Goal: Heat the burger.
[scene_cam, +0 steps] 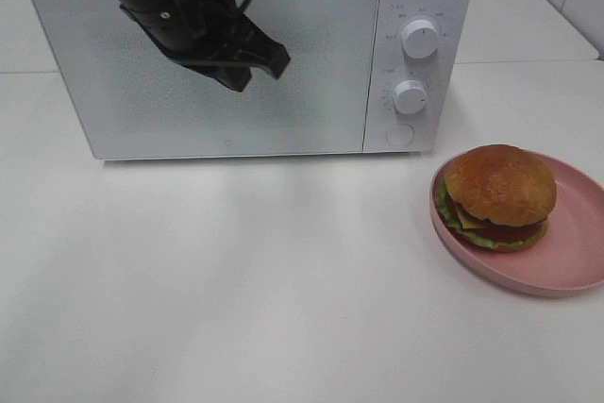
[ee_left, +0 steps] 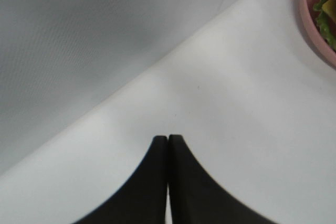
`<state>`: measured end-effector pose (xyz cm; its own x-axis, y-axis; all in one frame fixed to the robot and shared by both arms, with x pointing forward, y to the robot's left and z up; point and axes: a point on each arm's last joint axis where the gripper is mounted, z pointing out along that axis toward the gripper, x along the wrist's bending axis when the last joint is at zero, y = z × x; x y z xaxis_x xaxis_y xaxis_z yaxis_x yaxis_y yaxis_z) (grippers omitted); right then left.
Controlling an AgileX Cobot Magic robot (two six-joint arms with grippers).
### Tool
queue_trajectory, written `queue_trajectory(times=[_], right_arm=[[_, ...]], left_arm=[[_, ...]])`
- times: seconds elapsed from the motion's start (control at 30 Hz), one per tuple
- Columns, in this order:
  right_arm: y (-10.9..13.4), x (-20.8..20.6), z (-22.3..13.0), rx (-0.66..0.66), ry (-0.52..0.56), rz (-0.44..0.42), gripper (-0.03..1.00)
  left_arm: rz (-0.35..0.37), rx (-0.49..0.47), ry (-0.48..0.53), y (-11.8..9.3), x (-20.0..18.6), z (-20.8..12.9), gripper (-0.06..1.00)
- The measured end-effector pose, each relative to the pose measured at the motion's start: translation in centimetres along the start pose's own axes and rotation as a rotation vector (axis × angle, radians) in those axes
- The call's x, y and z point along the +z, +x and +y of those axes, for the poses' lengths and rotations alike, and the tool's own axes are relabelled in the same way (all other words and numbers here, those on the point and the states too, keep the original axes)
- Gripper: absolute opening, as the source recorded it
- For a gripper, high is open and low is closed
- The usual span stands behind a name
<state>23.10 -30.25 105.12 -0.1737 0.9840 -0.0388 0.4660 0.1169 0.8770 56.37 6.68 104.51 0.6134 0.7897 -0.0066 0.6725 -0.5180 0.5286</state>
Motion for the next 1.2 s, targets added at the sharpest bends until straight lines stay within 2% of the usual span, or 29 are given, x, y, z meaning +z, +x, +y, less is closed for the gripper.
queue_trajectory(times=[0.07, 0.1, 0.13, 0.2, 0.23, 0.27, 0.33, 0.43, 0.5, 0.6, 0.7, 0.73, 0.8, 0.87, 0.97, 1.03, 1.07, 1.13, 1.2], right_arm=[[0.0, 0.0, 0.0, 0.0, 0.0, 0.0, 0.62], [0.0, 0.0, 0.0, 0.0, 0.0, 0.0, 0.62], [0.0, 0.0, 0.0, 0.0, 0.0, 0.0, 0.62], [0.0, 0.0, 0.0, 0.0, 0.0, 0.0, 0.62], [0.0, 0.0, 0.0, 0.0, 0.0, 0.0, 0.62], [0.0, 0.0, 0.0, 0.0, 0.0, 0.0, 0.62], [0.0, 0.0, 0.0, 0.0, 0.0, 0.0, 0.62], [0.0, 0.0, 0.0, 0.0, 0.0, 0.0, 0.62], [0.0, 0.0, 0.0, 0.0, 0.0, 0.0, 0.62], [0.0, 0.0, 0.0, 0.0, 0.0, 0.0, 0.62], [0.0, 0.0, 0.0, 0.0, 0.0, 0.0, 0.62], [0.0, 0.0, 0.0, 0.0, 0.0, 0.0, 0.62], [0.0, 0.0, 0.0, 0.0, 0.0, 0.0, 0.62], [0.0, 0.0, 0.0, 0.0, 0.0, 0.0, 0.62], [0.0, 0.0, 0.0, 0.0, 0.0, 0.0, 0.62], [0.0, 0.0, 0.0, 0.0, 0.0, 0.0, 0.62], [0.0, 0.0, 0.0, 0.0, 0.0, 0.0, 0.62], [0.0, 0.0, 0.0, 0.0, 0.0, 0.0, 0.62], [0.0, 0.0, 0.0, 0.0, 0.0, 0.0, 0.62]], left_arm=[[0.021, -0.073, 0.033, 1.7, -1.9, -0.5, 0.0], [0.021, -0.073, 0.033, 1.7, -1.9, -0.5, 0.0], [0.04, -0.135, 0.064, 3.2, -3.2, -0.9, 0.0], [0.049, -0.168, 0.082, 3.9, -3.6, -1.2, 0.0], [0.071, -0.226, 0.118, 5.6, -4.6, -1.9, 0.0], [0.071, -0.226, 0.118, 5.6, -4.6, -1.9, 0.0], [0.107, -0.319, 0.167, 8.2, -6.7, -3.2, 0.0], [0.116, -0.341, 0.173, 8.8, -7.4, -3.5, 0.0], [0.153, -0.389, 0.175, 10.1, -9.8, -4.8, 0.0], [0.192, -0.418, 0.18, 10.7, -11.6, -6.4, 0.0], [0.196, -0.43, 0.176, 10.6, -12.3, -7.0, 0.0], [0.215, -0.445, 0.171, 10.2, -13.5, -8.5, 0.0], [0.218, -0.448, 0.166, 9.9, -14.0, -9.1, 0.0], [0.222, -0.448, 0.136, 8.2, -16.3, -12.2, 0.0], [0.223, -0.447, 0.125, 7.7, -16.9, -13.1, 0.0], [0.232, -0.441, 0.064, 5.8, -19.2, -16.5, 0.0], [0.232, -0.441, 0.064, 5.8, -19.2, -16.5, 0.0], [0.241, -0.433, 0.002, 4.5, -20.8, -19.0, 0.0], [0.245, -0.427, -0.026, 4.0, -21.4, -19.9, 0.0]])
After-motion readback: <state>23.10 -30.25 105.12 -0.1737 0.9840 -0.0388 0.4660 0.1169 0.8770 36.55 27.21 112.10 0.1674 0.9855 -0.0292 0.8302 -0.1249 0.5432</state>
